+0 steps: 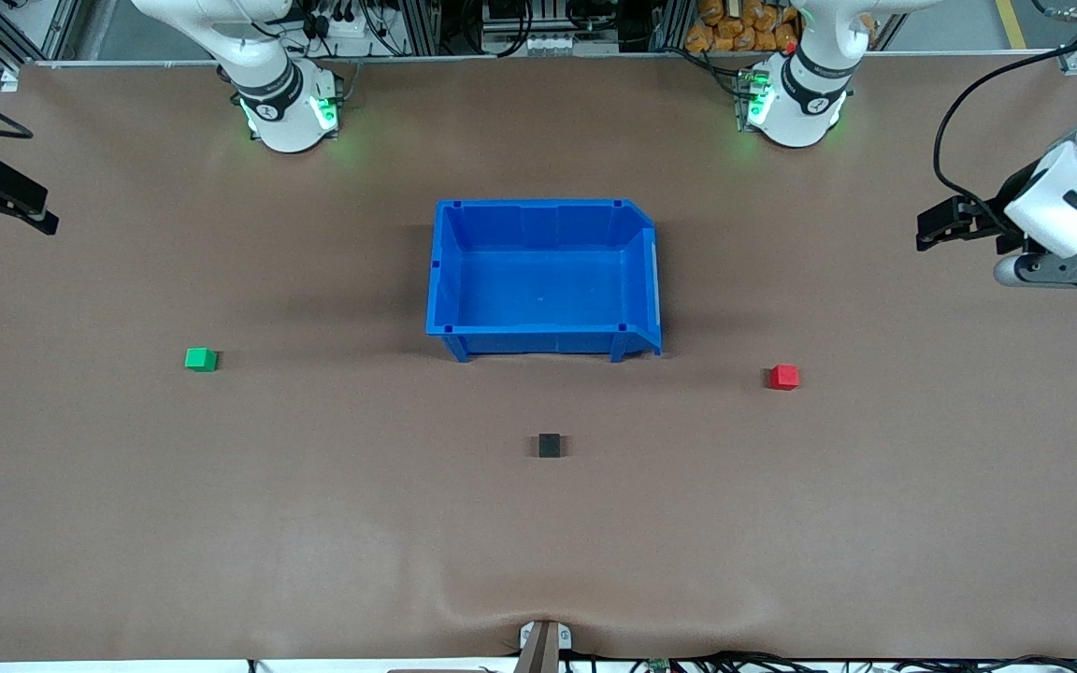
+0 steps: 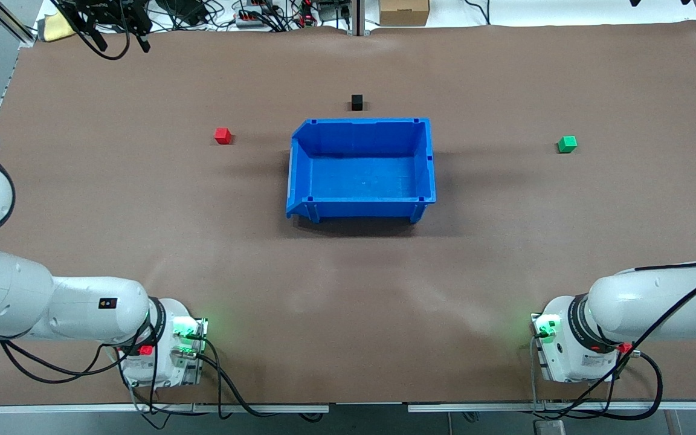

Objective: Attach green and red cubes to black cube
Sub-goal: 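Move the left gripper toward the red cube while the right gripper reaches the green cube, then lower the left gripper over the red cube while the right gripper lowers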

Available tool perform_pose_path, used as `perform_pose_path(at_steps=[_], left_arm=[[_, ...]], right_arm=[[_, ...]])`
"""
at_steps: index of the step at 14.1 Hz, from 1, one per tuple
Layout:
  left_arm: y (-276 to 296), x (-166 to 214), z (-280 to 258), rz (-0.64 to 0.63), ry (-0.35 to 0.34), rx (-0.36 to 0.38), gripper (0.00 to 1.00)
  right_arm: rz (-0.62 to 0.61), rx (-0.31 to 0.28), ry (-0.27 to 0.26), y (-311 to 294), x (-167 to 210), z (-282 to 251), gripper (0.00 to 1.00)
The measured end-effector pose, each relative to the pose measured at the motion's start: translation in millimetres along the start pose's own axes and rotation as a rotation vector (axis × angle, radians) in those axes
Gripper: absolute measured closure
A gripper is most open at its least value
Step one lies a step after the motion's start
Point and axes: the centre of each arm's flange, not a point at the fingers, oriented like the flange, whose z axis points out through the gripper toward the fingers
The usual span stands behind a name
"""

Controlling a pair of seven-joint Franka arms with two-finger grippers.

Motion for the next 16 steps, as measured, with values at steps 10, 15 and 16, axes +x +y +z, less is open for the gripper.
perform_pose_path(at_steps=[10,15,16], left_arm=[[11,14,105,0.02,0.052,-0.003,0.0],[39,19,186,0.071,0.088,-0.013,0.0],[40,26,204,0.072,0.09,-0.019,0.0]], right_arm=[[0.022,-0.001,-0.032,13,36,47,0.0],[0.034,0.0,-0.084,22,62,95,0.0],[0.039,0.001,-0.092,26,66,102,0.0]])
